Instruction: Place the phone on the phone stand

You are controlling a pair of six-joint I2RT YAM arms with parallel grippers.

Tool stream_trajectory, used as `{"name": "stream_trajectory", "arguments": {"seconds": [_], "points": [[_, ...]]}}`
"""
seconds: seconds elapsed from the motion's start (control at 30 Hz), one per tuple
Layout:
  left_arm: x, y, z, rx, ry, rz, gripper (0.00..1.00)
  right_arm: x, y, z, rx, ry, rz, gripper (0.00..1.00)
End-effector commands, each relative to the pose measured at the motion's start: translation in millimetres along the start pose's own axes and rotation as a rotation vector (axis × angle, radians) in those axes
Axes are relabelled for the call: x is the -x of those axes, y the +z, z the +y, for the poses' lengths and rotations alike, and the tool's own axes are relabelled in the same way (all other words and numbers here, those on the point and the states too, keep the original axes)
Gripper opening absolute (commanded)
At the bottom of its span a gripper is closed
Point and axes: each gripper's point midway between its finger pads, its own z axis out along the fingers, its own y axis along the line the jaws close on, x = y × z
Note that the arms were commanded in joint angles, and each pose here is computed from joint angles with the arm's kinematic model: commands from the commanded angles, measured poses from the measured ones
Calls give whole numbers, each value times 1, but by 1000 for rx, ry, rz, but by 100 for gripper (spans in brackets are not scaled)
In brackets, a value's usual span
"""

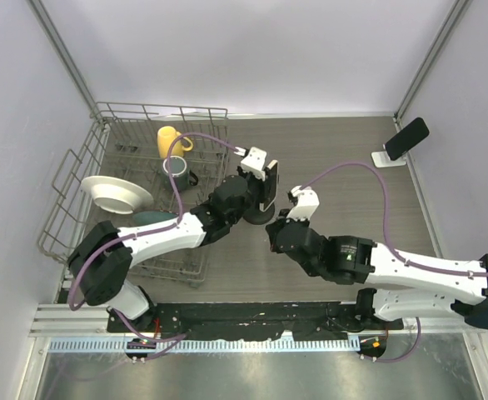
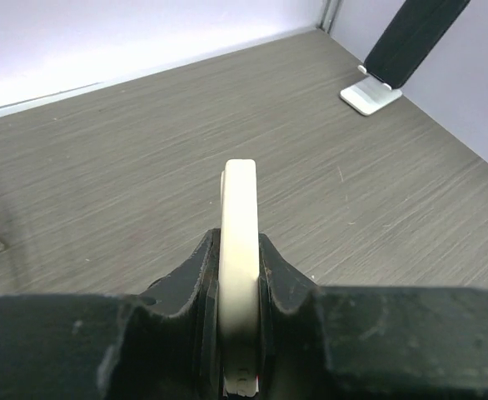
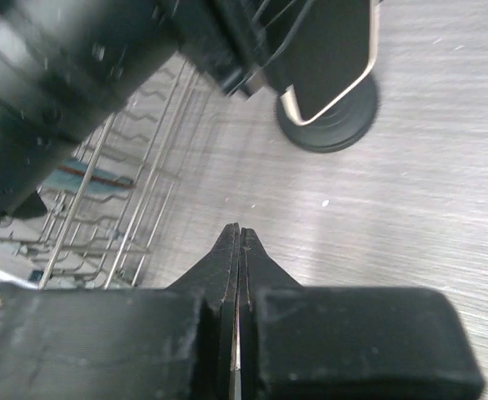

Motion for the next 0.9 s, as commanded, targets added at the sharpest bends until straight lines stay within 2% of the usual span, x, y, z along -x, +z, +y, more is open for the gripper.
{"name": "stream_trajectory", "arguments": {"seconds": [0.0, 0.07, 0.1, 0.13, 0.17, 0.23, 0.27, 0.3, 0.37, 0.47, 0.57, 0.77, 0.87], "points": [[-38, -13, 23, 32, 99, 90, 0, 52, -20, -22, -135, 24, -134, 1], [-38, -18, 14, -22, 100, 105, 0, 58, -16, -42, -178, -13, -106, 1], [-42, -22, 11, -46, 103, 128, 0, 52, -14, -45, -161, -18, -49, 2], [-36, -27, 0, -112, 93, 126, 0, 50, -10, -52, -155, -73, -21, 7], [-37, -30, -5, -142, 90, 131, 0, 49, -5, -67, -167, -73, 1, 26], [-32, -40, -19, -233, 80, 133, 0, 46, -3, -70, -131, -109, 43, 43], [-33, -45, -23, -263, 81, 140, 0, 50, -1, -76, -132, -121, 41, 58], [-33, -49, -27, -297, 94, 145, 0, 50, -1, -77, -108, -134, 39, 62], [-29, -65, -49, -450, 103, 150, 0, 53, 0, -63, 10, -176, 39, 67], [-31, -84, -69, -626, 150, 168, 0, 53, -4, -42, 215, -199, 23, 68], [-26, -96, -74, -733, 145, 185, 0, 52, -12, -32, 320, -193, -14, 69], [-8, -122, -82, -1014, 159, 156, 0, 28, -15, -36, 359, -192, 28, 70], [4, -127, -79, -1121, 110, 158, 0, 26, -12, -38, 349, -186, 28, 71]]}}
